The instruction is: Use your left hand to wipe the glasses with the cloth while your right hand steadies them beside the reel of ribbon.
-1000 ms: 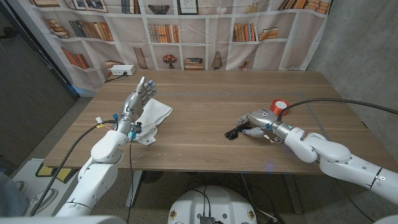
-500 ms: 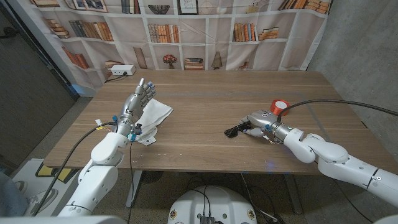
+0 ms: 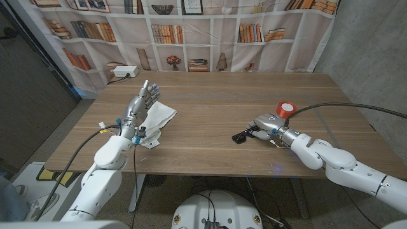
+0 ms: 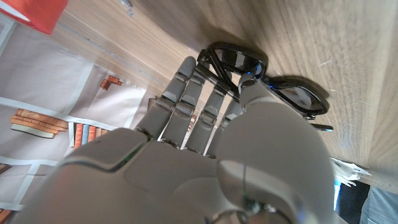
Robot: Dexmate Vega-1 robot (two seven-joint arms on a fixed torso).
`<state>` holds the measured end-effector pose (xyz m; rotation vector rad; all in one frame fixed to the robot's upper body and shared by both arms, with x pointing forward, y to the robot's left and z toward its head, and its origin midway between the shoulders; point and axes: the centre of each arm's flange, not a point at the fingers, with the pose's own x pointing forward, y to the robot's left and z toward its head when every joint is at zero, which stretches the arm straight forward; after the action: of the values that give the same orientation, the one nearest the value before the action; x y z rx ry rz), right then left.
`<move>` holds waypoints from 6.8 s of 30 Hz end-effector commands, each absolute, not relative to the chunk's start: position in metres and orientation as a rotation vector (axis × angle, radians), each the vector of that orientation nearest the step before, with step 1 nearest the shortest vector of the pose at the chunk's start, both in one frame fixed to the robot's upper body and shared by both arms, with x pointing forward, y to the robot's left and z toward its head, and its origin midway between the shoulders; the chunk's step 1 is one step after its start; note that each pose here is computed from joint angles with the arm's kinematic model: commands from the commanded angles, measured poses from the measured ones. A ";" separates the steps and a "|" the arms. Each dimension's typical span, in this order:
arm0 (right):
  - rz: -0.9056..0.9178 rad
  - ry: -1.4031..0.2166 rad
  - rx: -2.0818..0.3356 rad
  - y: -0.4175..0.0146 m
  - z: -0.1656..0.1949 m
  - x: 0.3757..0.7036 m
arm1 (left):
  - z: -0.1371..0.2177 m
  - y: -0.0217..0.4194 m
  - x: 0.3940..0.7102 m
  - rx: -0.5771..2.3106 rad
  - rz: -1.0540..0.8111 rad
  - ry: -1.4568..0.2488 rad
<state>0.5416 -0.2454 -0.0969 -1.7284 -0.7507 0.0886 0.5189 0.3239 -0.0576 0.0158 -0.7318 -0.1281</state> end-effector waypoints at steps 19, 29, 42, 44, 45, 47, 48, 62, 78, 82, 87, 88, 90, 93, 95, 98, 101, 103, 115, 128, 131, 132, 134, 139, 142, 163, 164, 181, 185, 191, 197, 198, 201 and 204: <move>-0.152 -0.846 -1.476 -0.251 -0.082 0.530 | -0.055 0.326 0.521 0.016 -0.132 -0.728; -0.212 -0.891 -1.251 -0.246 -0.077 0.521 | -0.047 0.324 0.523 0.032 -0.139 -0.731; -0.174 -0.880 -1.103 -0.236 -0.068 0.512 | -0.046 0.323 0.525 0.030 -0.144 -0.732; -0.164 -0.870 -1.083 -0.234 -0.067 0.511 | -0.047 0.324 0.525 0.027 -0.141 -0.730; -0.157 -0.865 -1.073 -0.234 -0.067 0.511 | -0.048 0.325 0.524 0.026 -0.139 -0.729; -0.146 -0.858 -1.052 -0.232 -0.066 0.511 | -0.049 0.326 0.524 0.024 -0.137 -0.728; -0.141 -0.853 -1.043 -0.231 -0.066 0.511 | -0.050 0.326 0.524 0.023 -0.136 -0.728; 0.038 -0.695 -0.762 -0.220 -0.061 0.521 | -0.050 0.330 0.522 0.019 -0.121 -0.723; 0.090 -0.623 -0.551 -0.221 -0.048 0.516 | -0.034 0.330 0.524 0.051 -0.138 -0.722; 0.088 -0.603 -0.517 -0.221 -0.045 0.515 | -0.031 0.332 0.525 0.063 -0.139 -0.717; 0.108 -0.556 -0.433 -0.224 -0.044 0.516 | -0.029 0.334 0.525 0.080 -0.139 -0.701; 0.114 -0.528 -0.393 -0.225 -0.043 0.517 | -0.027 0.335 0.525 0.093 -0.136 -0.694; 0.121 -0.515 -0.376 -0.226 -0.043 0.517 | -0.026 0.336 0.524 0.109 -0.134 -0.691; 0.123 -0.482 -0.352 -0.226 -0.042 0.517 | -0.022 0.337 0.521 0.180 -0.126 -0.691; 0.107 -0.477 -0.375 -0.226 -0.041 0.517 | -0.021 0.338 0.520 0.207 -0.121 -0.690; 0.111 -0.462 -0.375 -0.227 -0.042 0.518 | -0.019 0.340 0.517 0.265 -0.104 -0.681; 0.109 -0.458 -0.396 -0.226 -0.042 0.519 | -0.016 0.342 0.513 0.345 -0.076 -0.672; 0.106 -0.457 -0.409 -0.226 -0.042 0.519 | -0.016 0.342 0.512 0.396 -0.055 -0.662; 0.100 -0.396 -0.381 -0.223 -0.039 0.524 | -0.024 0.365 0.498 0.611 0.162 -0.579; 0.138 -0.312 -0.360 -0.218 -0.036 0.525 | -0.042 0.373 0.490 0.794 0.220 -0.550; 0.147 -0.306 -0.355 -0.216 -0.037 0.527 | -0.051 0.375 0.489 0.806 0.218 -0.529; 0.151 -0.305 -0.357 -0.215 -0.037 0.527 | -0.053 0.375 0.489 0.812 0.221 -0.524; 0.155 -0.298 -0.357 -0.214 -0.037 0.529 | -0.059 0.378 0.488 0.818 0.224 -0.512; 0.159 -0.291 -0.360 -0.211 -0.033 0.531 | -0.068 0.383 0.488 0.848 0.220 -0.476; 0.163 -0.287 -0.370 -0.208 -0.032 0.533 | -0.071 0.386 0.486 0.874 0.229 -0.463; 0.159 -0.272 -0.370 -0.202 -0.030 0.538 | -0.070 0.414 0.510 1.082 0.459 -0.438; 0.159 -0.271 -0.368 -0.201 -0.031 0.538 | -0.068 0.415 0.512 1.096 0.464 -0.440; 0.180 -0.278 -0.375 -0.193 -0.028 0.543 | -0.055 0.410 0.547 1.385 0.443 -0.395; 0.184 -0.278 -0.377 -0.193 -0.027 0.543 | -0.055 0.407 0.551 1.450 0.440 -0.380; 0.189 -0.278 -0.379 -0.193 -0.025 0.543 | -0.056 0.402 0.552 1.522 0.433 -0.349; 0.194 -0.277 -0.379 -0.194 -0.026 0.543 | -0.056 0.400 0.555 1.543 0.394 -0.282; 0.191 -0.274 -0.374 -0.194 -0.026 0.543 | -0.057 0.400 0.556 1.542 0.389 -0.275; 0.188 -0.275 -0.376 -0.195 -0.026 0.543 | -0.062 0.400 0.559 1.484 0.367 -0.271; 0.186 -0.270 -0.378 -0.195 -0.026 0.543 | -0.068 0.400 0.563 1.451 0.358 -0.273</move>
<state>0.5429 -0.1934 -0.0266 -0.3776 -0.2758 0.1888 0.5537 0.4001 -0.0577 1.4904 -0.3195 0.4024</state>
